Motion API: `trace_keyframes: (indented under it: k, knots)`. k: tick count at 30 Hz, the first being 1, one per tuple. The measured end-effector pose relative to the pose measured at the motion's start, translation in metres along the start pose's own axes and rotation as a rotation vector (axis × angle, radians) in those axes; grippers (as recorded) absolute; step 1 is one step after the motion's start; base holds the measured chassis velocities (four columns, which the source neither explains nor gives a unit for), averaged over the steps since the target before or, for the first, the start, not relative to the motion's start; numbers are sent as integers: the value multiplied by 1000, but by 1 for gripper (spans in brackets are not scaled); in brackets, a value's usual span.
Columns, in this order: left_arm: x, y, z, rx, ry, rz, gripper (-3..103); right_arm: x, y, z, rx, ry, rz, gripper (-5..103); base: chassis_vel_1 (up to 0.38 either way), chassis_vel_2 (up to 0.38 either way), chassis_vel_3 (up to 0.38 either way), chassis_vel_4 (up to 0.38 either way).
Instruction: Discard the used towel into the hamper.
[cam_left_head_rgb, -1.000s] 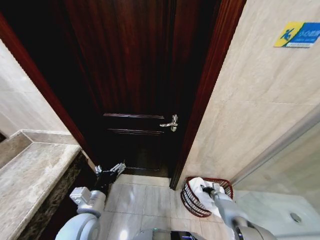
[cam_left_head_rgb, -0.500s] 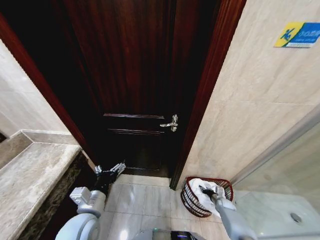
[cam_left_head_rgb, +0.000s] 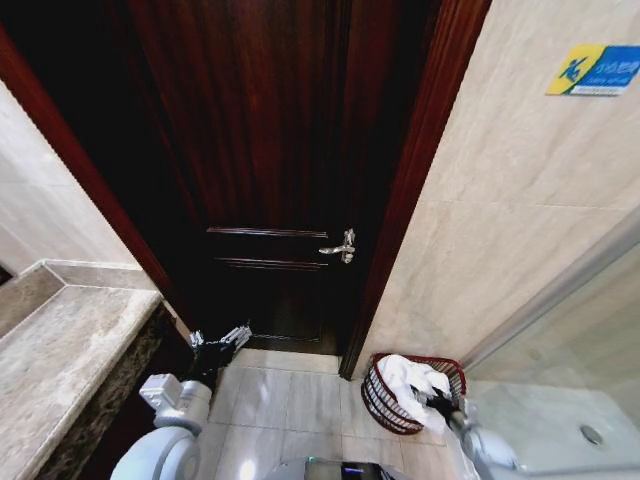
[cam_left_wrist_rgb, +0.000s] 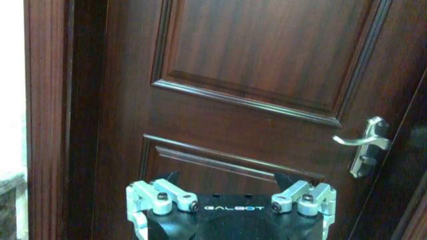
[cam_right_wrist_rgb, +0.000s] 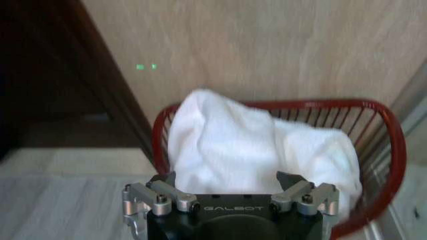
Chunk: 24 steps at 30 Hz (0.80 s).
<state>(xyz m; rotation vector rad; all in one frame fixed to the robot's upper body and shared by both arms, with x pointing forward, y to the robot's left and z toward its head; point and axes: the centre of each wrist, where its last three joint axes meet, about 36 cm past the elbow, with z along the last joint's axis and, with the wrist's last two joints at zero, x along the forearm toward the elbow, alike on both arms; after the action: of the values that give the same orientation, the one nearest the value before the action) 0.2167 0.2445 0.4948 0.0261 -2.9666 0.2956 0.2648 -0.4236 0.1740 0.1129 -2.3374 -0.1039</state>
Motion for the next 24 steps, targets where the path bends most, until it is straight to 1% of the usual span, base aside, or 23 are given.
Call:
trace_keyframes:
  k: [3, 4, 5, 8, 9, 10, 12, 13, 16, 21, 24]
  knots:
    - [0, 0, 0, 0, 0, 0, 97, -8, -1, 14, 4, 34, 25, 100, 0, 0, 0, 0]
    - [0, 0, 0, 0, 0, 0, 97, -17, -4, 18, -2, 53, 44, 100, 0, 0, 0, 0]
    - [0, 0, 0, 0, 0, 0, 97, -17, -4, 18, -2, 53, 44, 100, 0, 0, 0, 0]
    - [0, 0, 0, 0, 0, 0, 97, -37, -9, 15, -8, 79, 72, 100, 0, 0, 0, 0]
    - [0, 0, 0, 0, 0, 0, 97, -49, -13, 10, -6, 87, 86, 100, 0, 0, 0, 0]
    - [0, 0, 0, 0, 0, 0, 97, -49, -13, 10, -6, 87, 86, 100, 0, 0, 0, 0]
    - [0, 0, 0, 0, 0, 0, 97, -75, -21, -1, 5, 92, 108, 100, 0, 0, 0, 0]
    - [0, 0, 0, 0, 0, 0, 97, -75, -21, -1, 5, 92, 108, 100, 0, 0, 0, 0]
    - [0, 0, 0, 0, 0, 0, 97, -100, -29, -5, 20, 108, 122, 100, 0, 0, 0, 0]
    - [0, 0, 0, 0, 0, 0, 97, -119, -29, -20, 29, 116, 126, 100, 0, 0, 0, 0]
    - [0, 0, 0, 0, 0, 0, 97, -146, -20, -47, 39, 130, 129, 100, 0, 0, 0, 0]
